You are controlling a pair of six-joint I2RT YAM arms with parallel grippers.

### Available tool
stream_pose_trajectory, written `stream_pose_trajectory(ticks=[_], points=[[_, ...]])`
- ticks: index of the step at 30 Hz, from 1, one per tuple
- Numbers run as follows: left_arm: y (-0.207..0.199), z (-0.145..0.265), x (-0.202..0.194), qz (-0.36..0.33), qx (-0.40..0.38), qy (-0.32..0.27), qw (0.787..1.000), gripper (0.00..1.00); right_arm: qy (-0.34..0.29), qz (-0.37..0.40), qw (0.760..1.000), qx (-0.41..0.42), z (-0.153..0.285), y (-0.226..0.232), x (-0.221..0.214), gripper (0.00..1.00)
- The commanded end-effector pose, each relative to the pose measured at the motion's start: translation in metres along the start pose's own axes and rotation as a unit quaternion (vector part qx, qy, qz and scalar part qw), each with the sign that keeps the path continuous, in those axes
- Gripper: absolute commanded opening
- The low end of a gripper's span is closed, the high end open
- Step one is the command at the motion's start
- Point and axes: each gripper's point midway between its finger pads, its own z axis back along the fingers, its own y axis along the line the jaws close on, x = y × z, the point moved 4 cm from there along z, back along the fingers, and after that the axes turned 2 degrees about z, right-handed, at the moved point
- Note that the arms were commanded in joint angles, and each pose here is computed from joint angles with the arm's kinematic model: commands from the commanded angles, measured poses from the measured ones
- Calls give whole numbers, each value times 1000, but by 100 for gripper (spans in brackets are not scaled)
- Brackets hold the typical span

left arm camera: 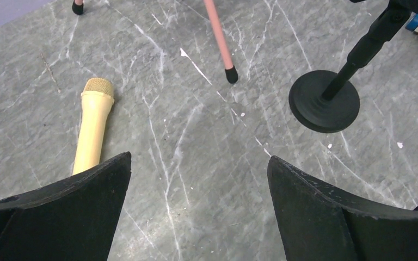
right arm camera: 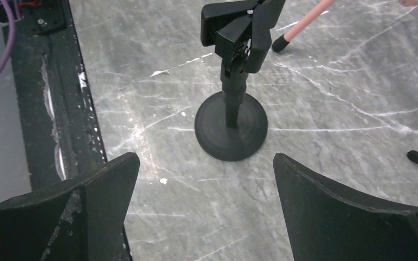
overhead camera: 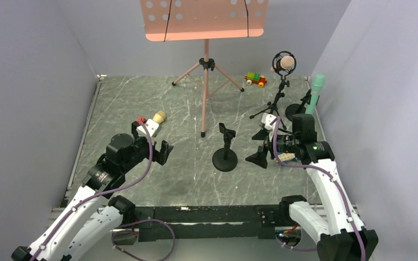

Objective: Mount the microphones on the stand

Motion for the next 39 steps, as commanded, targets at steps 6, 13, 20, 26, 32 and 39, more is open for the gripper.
stream_pose_trajectory(ticks=[6, 13, 20, 26, 32, 39], points=[[9, 13, 6, -16, 31, -15, 999, 99, 17, -34, 999, -23, 0, -12, 26, 100], [10, 14, 6, -16, 32, -18, 999, 99, 22, -60, 995, -74, -4, -30, 49, 100], [17, 13, 2, -18, 57, -12, 998, 99, 3, -128, 983, -130, -22, -47, 79, 100], [21, 8, -2, -18, 65, -1, 998, 99, -4, -198, 967, -159, -36, -33, 88, 100], [25, 4, -4, -11, 68, 5, 998, 99, -9, -215, 966, -146, -46, -16, 94, 100], [29, 3, -6, -4, 76, 8, 997, 99, 27, -174, 965, -196, -63, -22, 79, 100]])
